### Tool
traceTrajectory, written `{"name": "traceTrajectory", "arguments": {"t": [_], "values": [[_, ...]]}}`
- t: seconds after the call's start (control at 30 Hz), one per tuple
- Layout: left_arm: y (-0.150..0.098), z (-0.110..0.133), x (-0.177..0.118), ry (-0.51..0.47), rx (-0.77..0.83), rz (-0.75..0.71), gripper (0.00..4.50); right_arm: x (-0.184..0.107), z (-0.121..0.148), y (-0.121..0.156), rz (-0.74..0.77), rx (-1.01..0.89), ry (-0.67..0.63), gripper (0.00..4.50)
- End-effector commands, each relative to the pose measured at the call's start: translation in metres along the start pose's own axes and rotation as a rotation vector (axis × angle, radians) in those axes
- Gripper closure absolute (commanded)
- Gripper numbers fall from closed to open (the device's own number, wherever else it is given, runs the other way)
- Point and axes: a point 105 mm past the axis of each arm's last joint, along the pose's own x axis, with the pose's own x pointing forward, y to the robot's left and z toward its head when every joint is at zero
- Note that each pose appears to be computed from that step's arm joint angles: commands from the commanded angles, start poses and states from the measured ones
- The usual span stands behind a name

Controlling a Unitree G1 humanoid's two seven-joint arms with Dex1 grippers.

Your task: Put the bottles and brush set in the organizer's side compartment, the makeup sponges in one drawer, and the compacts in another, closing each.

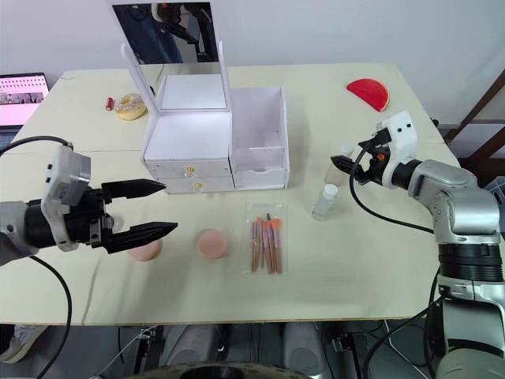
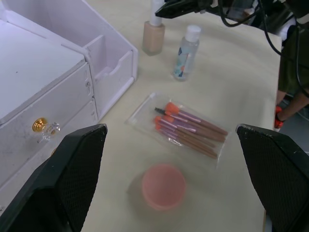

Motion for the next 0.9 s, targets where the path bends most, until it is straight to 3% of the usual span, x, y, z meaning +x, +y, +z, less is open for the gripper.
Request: {"name": "traceTrajectory", "arguments": {"t": [0.03, 0.27, 0.37, 0.53, 0.57, 0.9], "values": [[-0.006, 0.006, 0.000, -0.018, 0.033, -0.013, 0.00, -0.002, 0.014, -0.003, -0.010, -0.031, -0.050, 0.03], [-0.007, 0.005, -0.001, -0.017, 0.028, -0.011, 0.00, 0.001, 0.013, -0.006, -0.011, -0.032, -0.056, 0.03], [-0.007, 0.005, -0.001, -0.017, 0.024, -0.009, 0.00, 0.001, 0.013, -0.006, -0.007, -0.032, -0.058, 0.94], [-0.006, 0.003, -0.003, -0.013, 0.018, -0.002, 0.00, 0.005, 0.011, -0.003, 0.009, -0.027, -0.055, 3.44], [-0.006, 0.003, -0.003, -0.012, 0.018, -0.001, 0.00, 0.006, 0.011, -0.002, 0.010, -0.026, -0.056, 3.71], [-0.008, 0.000, -0.005, -0.012, 0.008, -0.001, 0.00, 0.004, 0.022, 0.002, 0.034, -0.027, -0.090, 3.71]]}}
